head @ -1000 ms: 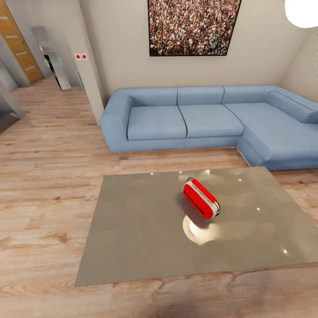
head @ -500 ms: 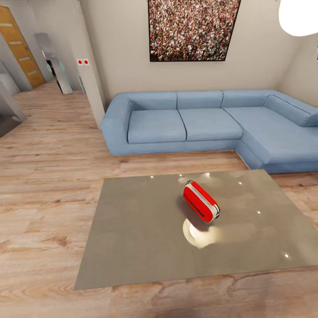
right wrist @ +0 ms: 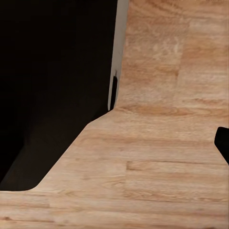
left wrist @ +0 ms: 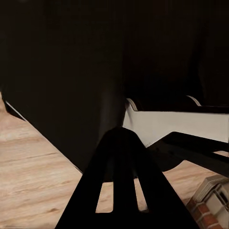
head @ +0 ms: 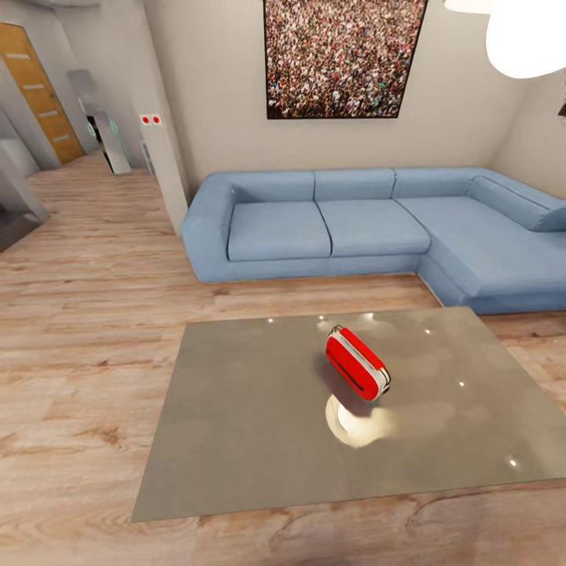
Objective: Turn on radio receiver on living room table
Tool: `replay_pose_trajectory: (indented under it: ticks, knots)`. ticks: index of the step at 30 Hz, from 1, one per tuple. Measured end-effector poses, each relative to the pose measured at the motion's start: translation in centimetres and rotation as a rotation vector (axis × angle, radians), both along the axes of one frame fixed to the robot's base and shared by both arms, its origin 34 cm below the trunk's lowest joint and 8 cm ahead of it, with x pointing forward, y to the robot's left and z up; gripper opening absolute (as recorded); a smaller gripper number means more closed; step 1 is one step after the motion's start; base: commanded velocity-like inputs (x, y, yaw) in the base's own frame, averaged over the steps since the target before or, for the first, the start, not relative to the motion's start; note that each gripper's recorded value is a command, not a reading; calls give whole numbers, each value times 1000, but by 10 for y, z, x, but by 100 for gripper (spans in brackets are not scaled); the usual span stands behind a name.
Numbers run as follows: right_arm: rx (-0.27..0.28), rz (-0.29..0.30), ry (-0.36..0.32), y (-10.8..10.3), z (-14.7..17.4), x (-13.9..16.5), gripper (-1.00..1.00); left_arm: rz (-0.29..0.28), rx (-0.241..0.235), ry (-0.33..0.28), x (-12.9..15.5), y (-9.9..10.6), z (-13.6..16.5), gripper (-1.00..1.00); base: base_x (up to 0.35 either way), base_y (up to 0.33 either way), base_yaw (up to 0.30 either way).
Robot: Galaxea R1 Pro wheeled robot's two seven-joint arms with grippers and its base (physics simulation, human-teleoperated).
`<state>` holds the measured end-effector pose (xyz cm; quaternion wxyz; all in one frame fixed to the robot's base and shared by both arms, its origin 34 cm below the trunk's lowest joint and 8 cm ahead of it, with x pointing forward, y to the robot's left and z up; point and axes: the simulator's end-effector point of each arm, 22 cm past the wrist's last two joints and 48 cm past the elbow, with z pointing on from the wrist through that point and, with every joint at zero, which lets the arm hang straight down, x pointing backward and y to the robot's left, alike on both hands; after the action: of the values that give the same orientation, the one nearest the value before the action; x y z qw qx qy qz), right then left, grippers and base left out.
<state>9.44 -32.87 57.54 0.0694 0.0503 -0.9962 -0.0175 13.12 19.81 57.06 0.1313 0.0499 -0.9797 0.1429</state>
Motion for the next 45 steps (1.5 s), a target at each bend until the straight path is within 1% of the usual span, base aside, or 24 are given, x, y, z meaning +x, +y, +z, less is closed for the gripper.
replay_pose_trajectory:
  ticks: [4,7,13,24,34,36,38,39,42,45]
  knots:
    - [-2,0,-8,0,0,2,100,24,33,-4,4,6,-2,-100,0,0,0]
    - [0,2,-22,1,0,5,100,29,41,-10,6,7,-2,-100,0,0,0]
    - [3,4,-43,3,0,7,100,30,38,-25,12,5,-3,-100,0,0,0]
    - [1,3,-60,2,0,13,100,29,39,-52,21,7,-3,-100,0,0,0]
    - [-3,-3,-76,0,0,19,100,28,46,-57,25,8,-2,-100,0,0,0]
    - [-5,-4,-78,0,0,20,100,23,70,-58,25,14,-3,-100,0,0,0]
    - [-31,-5,-81,-5,-1,22,100,10,130,-58,25,26,-6,-100,0,0,0]
    - [-43,-3,-84,-6,-1,22,100,7,144,-59,26,29,-6,-100,0,0,0]
    - [-67,-1,-89,-9,-1,24,100,3,161,-64,28,32,-7,-100,0,0,0]
    - [-81,0,-94,-10,-1,26,100,4,169,-70,30,34,-7,-100,0,0,0]
